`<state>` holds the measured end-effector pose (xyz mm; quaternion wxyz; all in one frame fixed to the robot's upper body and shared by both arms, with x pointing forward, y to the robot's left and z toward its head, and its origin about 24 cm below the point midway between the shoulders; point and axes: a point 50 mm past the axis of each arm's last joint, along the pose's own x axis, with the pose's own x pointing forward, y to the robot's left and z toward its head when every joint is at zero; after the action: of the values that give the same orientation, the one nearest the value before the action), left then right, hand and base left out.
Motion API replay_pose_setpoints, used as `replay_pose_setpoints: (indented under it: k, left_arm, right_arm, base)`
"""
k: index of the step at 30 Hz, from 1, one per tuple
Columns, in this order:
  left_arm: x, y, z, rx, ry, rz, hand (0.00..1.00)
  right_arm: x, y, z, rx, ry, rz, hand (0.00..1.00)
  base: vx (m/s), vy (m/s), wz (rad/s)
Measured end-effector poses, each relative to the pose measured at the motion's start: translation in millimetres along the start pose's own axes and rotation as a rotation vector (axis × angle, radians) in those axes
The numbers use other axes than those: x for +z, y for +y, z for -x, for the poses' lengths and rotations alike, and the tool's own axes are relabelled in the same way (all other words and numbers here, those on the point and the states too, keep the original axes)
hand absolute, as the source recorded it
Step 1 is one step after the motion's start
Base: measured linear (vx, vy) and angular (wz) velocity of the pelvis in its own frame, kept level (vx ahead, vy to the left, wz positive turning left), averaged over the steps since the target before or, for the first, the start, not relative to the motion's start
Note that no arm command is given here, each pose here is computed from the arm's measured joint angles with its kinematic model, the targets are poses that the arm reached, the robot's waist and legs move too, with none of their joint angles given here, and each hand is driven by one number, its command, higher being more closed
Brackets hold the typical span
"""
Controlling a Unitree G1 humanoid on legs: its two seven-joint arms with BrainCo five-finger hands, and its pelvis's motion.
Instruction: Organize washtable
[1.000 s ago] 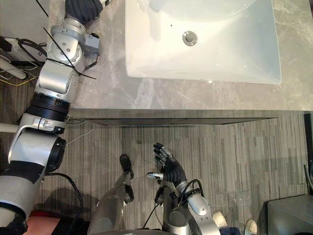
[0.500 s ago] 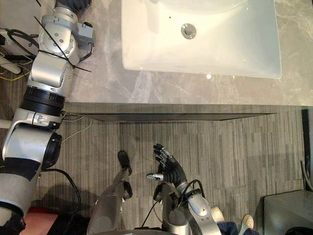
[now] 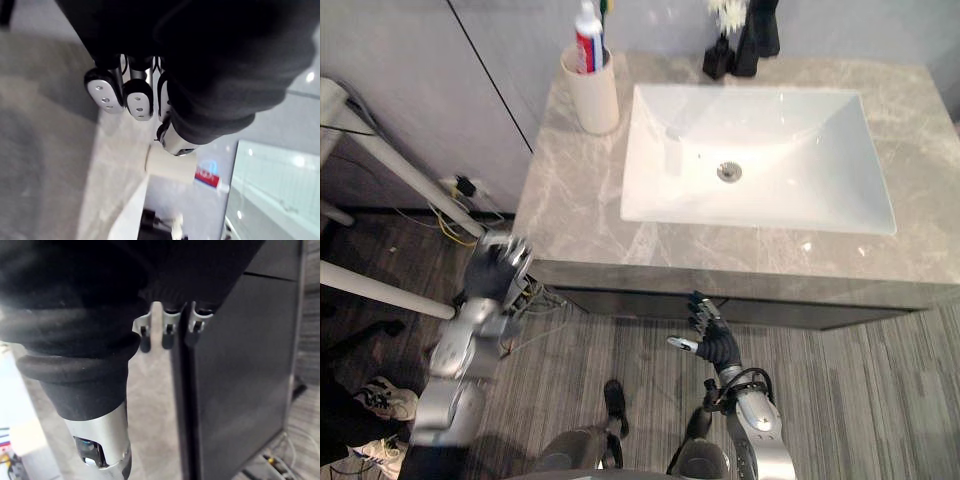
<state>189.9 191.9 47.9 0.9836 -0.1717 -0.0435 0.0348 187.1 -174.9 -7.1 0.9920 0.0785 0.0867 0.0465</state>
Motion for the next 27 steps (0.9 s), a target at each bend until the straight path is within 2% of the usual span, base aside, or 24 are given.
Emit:
replay_pose_setpoints:
  k: [3,8,11,15,21,27]
  left_arm:
    - [-18.9,1.8,25.8,0.061,0.078,0.097,0.00]
    - [-56.8,-7.8,47.5,0.046,0.233,0.210,0.00]
    - [-95.9,-6.1,65.8,0.078,0.414,0.239,0.00]
    - [-125.0,-6.7,82.4,0.094,0.572,0.243,0.00]
    - [-125.3,-13.7,69.3,0.029,0.575,0.181,0.00]
    - [-114.7,-23.5,32.6,-0.035,0.498,0.095,0.00]
  right_arm:
    - [-9.3,-3.1,10.5,-0.054,0.026,-0.039,0.00]
    - [-42.6,-0.5,33.1,-0.107,0.159,-0.104,0.00]
    - [-59.1,1.1,40.8,-0.103,0.231,-0.123,0.00]
    - [-71.2,1.4,45.3,-0.106,0.289,-0.116,0.00]
    - [-69.9,1.6,41.7,-0.131,0.281,-0.107,0.00]
    - [-59.6,6.7,22.9,-0.151,0.226,-0.111,0.00]
  base:
    - [-0.01,-0.010,0.22]
    - [-0.01,-0.006,0.11]
    - [-0.01,0.001,0.00]
    - [-0.01,0.006,-0.03]
    - [0.01,0.018,-0.21]
    - [0.01,0.039,-0.82]
